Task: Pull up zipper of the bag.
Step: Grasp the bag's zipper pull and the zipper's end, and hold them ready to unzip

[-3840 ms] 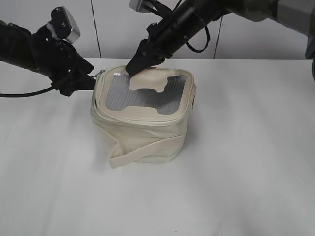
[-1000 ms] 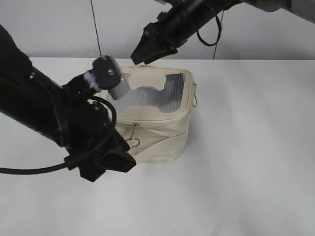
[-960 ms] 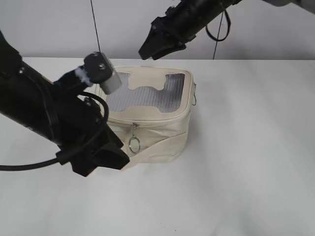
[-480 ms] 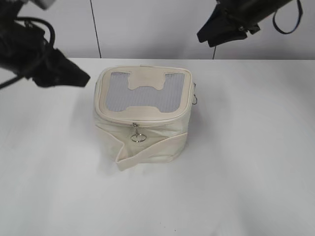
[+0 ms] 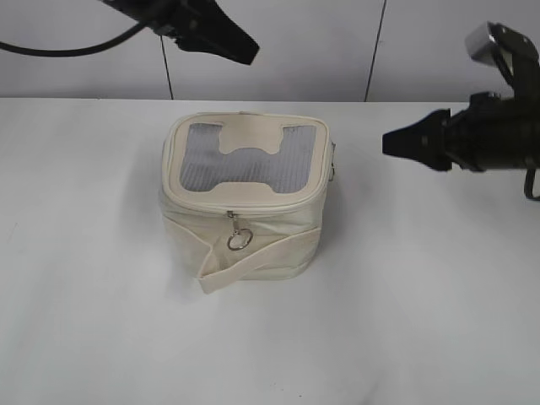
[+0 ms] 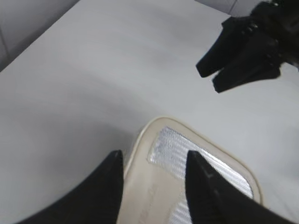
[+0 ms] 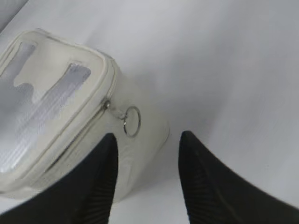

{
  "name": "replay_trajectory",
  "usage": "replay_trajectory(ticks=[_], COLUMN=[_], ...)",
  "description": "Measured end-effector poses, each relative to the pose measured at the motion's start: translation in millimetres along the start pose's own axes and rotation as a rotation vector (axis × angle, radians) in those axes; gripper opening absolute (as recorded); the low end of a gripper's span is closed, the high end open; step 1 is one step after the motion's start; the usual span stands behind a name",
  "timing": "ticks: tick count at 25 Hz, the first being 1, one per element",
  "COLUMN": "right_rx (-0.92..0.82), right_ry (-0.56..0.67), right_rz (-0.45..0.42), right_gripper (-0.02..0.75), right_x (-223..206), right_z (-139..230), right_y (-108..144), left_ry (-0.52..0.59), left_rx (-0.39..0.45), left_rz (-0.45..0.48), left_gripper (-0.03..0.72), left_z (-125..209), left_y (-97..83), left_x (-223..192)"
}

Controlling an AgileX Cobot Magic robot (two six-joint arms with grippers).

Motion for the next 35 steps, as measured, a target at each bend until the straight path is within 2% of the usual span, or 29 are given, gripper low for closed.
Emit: replay_trajectory(ticks=[4,8,17,22,24,26,28,35], right_rx=[0.069,0.065,0.035,0.039,0.04,0.041,0.043,0.125], right_ry=[0.0,0.011,0.043,0.033,0.031,0.029,0.026,0.042], right_rz=[-0.001,-0.031,-0.079,-0.097,-0.098,-0.1,-0.105,-0.125], right_gripper=[0.35,0.349,0.349,0.349,0.349,0.349,0.349,0.349], right_x=[5.3,0.1,-13.4,-14.5,-15.2,-16.8,-19.1,-34.2], right_z=[41.3,48.9,57.0,52.4,51.2,49.3,46.4,46.8], right_y=[-5.8,-4.7,-4.8,-1.5,-1.5,-1.8,-1.9,2.3], left_ry=[0.049,0.077,0.154,0.165,0.168,0.175,0.187,0.191], left_rx=[-0.085,-0.109,-0.078,-0.052,-0.044,-0.045,-0.049,-0.041], left_rz=[0.074,0.116,0.147,0.145,0.145,0.147,0.148,0.143], left_gripper=[0.342,0.344,0.344,0.34,0.289,0.151,0.052,0.036], left_z=[-1.7,3.1,35.4,41.9,43.9,45.5,46.9,46.6], left_y=[11.6,14.3,19.9,22.4,23.0,22.7,22.1,22.3], left_x=[-39.3,-71.6,-97.8,-102.4,-103.8,-104.2,-104.5,-104.7])
Point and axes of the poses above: a point on each arm's last joint axis where the gripper is mounted, x pointing back along that axis away from the gripper, y along the wrist's bending axis when the last joint is at zero, z = x × y, the point moved 10 cm from there along -x, pointing out along that axis toward the gripper, and after that the axes turned 11 degrees about -x, right-handed, at the moved point
